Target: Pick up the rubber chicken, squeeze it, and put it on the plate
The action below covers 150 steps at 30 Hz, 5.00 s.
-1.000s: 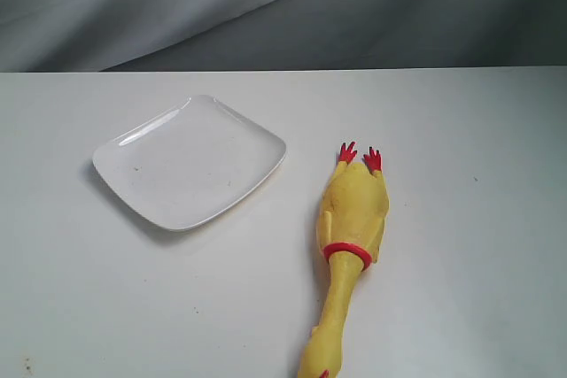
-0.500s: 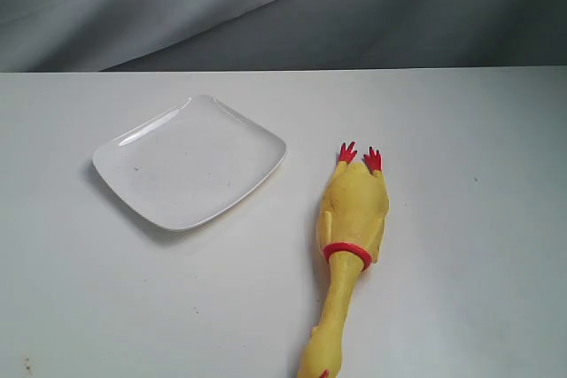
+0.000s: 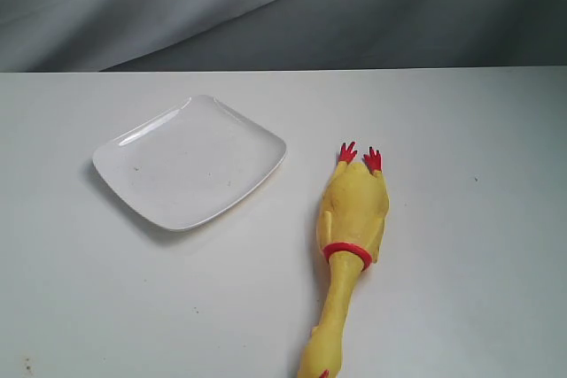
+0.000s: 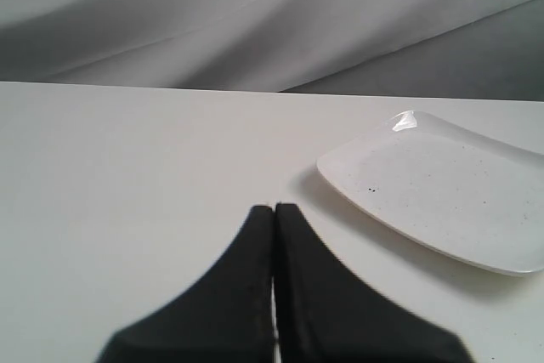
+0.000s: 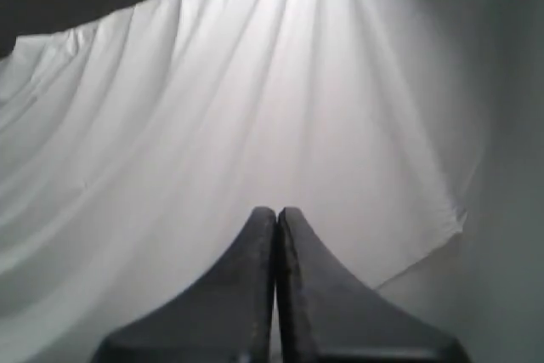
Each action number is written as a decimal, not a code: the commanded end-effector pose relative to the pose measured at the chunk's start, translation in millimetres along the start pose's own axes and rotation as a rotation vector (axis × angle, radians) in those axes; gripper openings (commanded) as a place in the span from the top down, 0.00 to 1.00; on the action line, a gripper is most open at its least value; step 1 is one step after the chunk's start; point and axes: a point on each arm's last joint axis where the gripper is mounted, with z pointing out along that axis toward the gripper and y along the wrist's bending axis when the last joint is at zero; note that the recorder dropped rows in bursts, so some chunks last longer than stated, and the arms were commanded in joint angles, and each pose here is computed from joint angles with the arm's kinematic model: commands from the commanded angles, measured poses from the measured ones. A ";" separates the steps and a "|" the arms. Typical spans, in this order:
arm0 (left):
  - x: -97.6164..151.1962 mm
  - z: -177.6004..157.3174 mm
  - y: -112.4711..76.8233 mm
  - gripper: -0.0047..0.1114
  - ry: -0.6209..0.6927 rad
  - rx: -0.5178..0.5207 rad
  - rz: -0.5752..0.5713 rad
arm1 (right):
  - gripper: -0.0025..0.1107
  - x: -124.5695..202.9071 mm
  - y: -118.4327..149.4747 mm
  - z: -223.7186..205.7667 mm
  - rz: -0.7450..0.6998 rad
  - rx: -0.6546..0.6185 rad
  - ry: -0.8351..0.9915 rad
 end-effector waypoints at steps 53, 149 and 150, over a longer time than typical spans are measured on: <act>0.7 0.1 0.0 0.96 -0.005 0.000 -0.011 | 0.45 208.7 72.2 151.8 -0.059 -0.119 1.862; -93.5 156.4 -88.1 0.34 0.422 1.052 -0.852 | 0.98 80.8 97.6 190.4 -0.443 -0.511 0.971; -92.7 158.8 -88.2 0.34 0.428 1.051 -0.854 | 0.98 80.8 97.6 190.4 -0.443 -0.511 0.971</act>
